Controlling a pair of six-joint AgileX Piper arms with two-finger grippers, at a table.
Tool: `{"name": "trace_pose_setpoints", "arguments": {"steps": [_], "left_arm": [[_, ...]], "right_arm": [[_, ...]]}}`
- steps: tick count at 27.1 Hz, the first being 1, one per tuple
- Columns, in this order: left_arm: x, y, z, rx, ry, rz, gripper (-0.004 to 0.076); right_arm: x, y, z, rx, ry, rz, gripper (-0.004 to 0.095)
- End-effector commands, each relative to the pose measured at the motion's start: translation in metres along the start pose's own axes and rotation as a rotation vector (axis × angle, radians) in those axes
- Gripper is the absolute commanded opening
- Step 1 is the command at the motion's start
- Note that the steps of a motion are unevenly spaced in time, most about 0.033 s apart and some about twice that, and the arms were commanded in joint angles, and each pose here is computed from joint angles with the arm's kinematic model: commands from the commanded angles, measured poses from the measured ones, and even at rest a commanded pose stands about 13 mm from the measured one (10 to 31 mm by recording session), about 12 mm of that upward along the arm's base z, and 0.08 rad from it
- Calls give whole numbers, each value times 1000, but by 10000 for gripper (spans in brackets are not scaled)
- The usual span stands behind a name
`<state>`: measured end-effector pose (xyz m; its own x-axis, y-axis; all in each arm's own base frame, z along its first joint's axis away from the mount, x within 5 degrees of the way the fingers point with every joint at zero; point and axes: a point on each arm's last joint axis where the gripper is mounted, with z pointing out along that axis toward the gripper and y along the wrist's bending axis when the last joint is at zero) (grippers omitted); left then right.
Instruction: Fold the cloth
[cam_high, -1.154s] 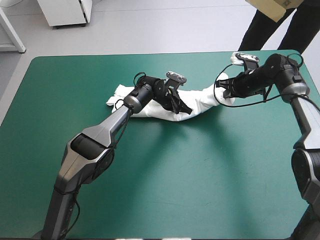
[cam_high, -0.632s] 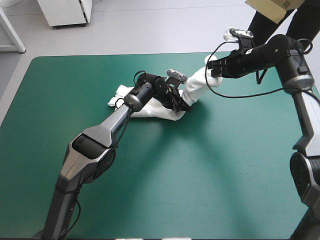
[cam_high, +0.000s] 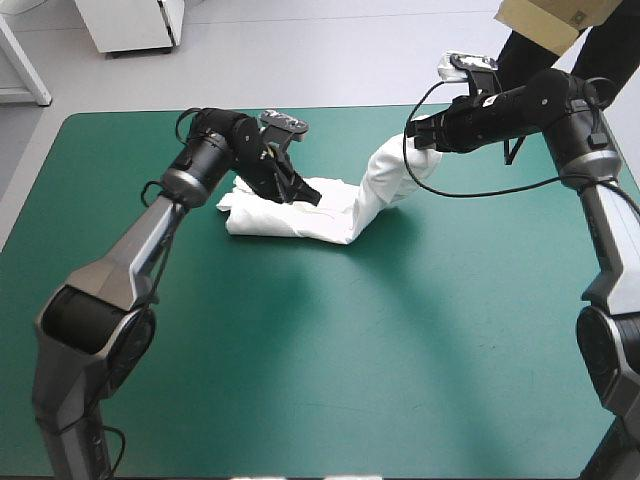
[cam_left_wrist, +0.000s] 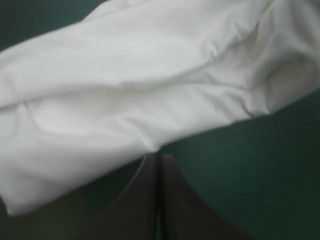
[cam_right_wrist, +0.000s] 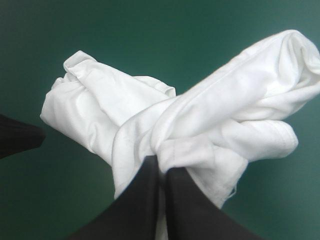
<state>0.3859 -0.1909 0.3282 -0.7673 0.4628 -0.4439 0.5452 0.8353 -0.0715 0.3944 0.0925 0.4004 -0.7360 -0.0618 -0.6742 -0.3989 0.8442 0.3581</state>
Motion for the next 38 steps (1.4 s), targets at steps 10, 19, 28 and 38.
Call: {"name": "trace_pose_setpoints", "arguments": {"steps": [10, 19, 28, 38], "left_arm": [[152, -27, -109, 6, -76, -110, -22], [172, -35, -135, 33, -70, -114, -22], [174, -46, -137, 140, -47, -145, -22], [174, -46, -137, 149, -48, -148, -22]], "right_arm": [[-14, 103, 30, -191, -113, -210, -14], [-13, 155, 87, -301, -106, -282, -14], [12, 170, 176, -350, -32, -210, -14], [38, 166, 222, -386, 64, -133, -11]]}}
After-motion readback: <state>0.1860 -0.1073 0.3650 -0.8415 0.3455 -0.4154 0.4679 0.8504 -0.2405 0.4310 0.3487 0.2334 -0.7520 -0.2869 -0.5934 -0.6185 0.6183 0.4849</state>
